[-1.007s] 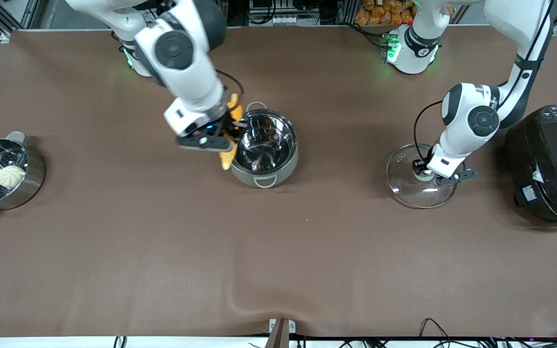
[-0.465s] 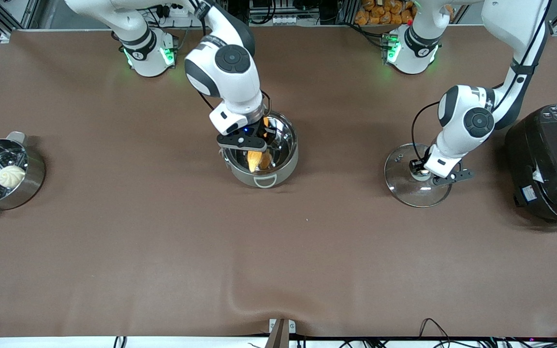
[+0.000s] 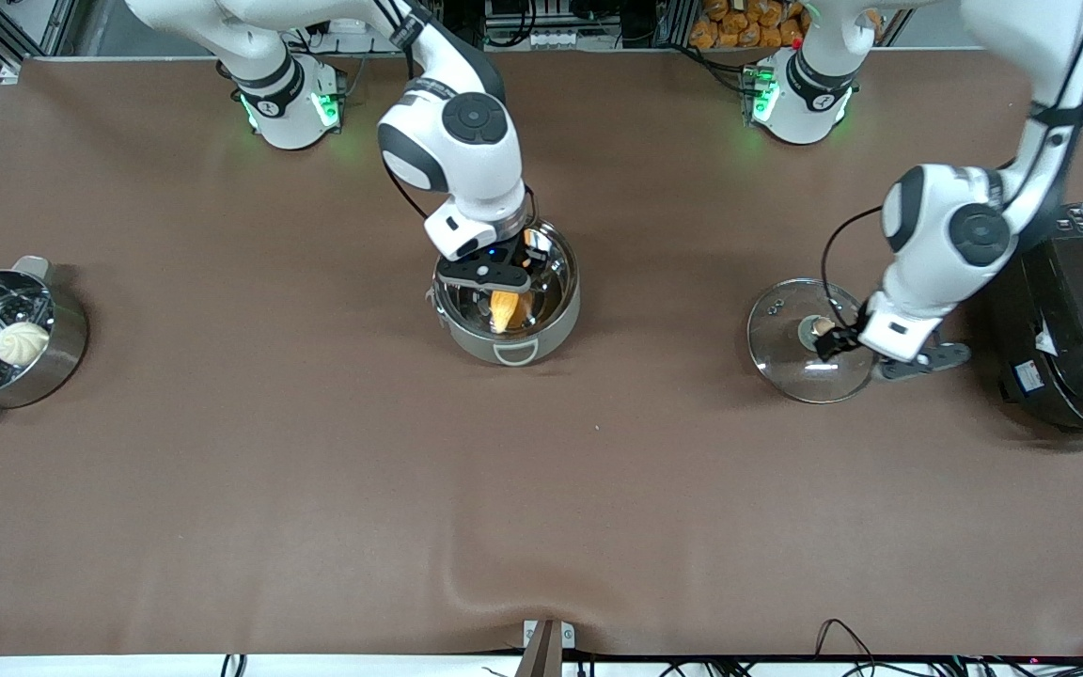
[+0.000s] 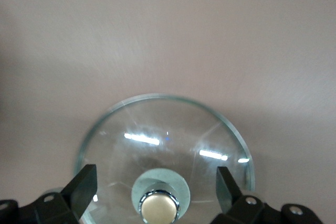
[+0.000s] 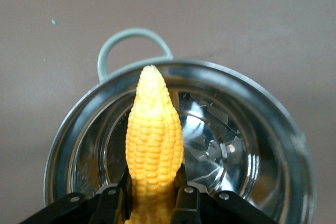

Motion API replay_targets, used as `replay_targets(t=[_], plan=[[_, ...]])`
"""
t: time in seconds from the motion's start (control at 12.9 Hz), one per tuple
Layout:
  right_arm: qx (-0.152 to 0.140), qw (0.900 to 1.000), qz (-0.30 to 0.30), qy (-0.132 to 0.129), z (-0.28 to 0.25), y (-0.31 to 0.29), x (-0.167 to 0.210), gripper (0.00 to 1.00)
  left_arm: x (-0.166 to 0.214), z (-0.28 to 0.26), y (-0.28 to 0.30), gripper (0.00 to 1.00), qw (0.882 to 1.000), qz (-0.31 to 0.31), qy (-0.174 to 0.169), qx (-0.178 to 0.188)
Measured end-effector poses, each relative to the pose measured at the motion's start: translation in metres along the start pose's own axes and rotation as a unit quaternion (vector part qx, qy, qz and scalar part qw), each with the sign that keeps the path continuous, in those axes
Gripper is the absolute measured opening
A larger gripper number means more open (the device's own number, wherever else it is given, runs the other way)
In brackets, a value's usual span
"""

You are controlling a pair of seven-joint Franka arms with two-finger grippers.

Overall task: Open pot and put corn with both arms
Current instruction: 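Bring the corn over the pot with the right gripper while the left gripper descends, then release the lid on the table and raise the left gripper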

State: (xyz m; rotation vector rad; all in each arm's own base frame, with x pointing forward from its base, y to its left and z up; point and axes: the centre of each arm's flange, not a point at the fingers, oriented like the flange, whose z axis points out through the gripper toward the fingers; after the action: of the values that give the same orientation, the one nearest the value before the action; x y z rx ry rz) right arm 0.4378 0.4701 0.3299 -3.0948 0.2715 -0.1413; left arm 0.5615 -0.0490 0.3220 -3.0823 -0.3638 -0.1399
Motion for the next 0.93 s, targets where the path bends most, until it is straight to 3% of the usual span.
replay_targets(t=[0.31, 0.39, 0.77, 0.85, 0.93], plan=[[-0.002, 1.0, -0.001, -0.002, 0.007, -0.003, -0.005, 0.33, 0.037, -0.144, 0.009, 1.0, 1.0, -0.006, 0.002, 0.015], [-0.003, 1.0, -0.001, -0.003, 0.008, -0.003, -0.005, 0.38, 0.04, -0.17, 0.01, 1.0, 1.0, -0.006, 0.003, 0.016], [-0.003, 1.0, 0.0, -0.002, 0.009, -0.002, -0.005, 0.9, 0.04, -0.246, 0.015, 1.0, 1.0, 0.0, -0.016, 0.008], [-0.003, 1.0, 0.0, -0.002, 0.009, -0.002, -0.004, 0.99, 0.038, -0.253, 0.015, 1.0, 1.0, 0.008, -0.018, 0.008], [-0.003, 1.0, 0.002, -0.001, 0.008, -0.001, -0.001, 1.0, 0.036, -0.258, 0.015, 1.0, 1.0, 0.019, -0.023, 0.009]])
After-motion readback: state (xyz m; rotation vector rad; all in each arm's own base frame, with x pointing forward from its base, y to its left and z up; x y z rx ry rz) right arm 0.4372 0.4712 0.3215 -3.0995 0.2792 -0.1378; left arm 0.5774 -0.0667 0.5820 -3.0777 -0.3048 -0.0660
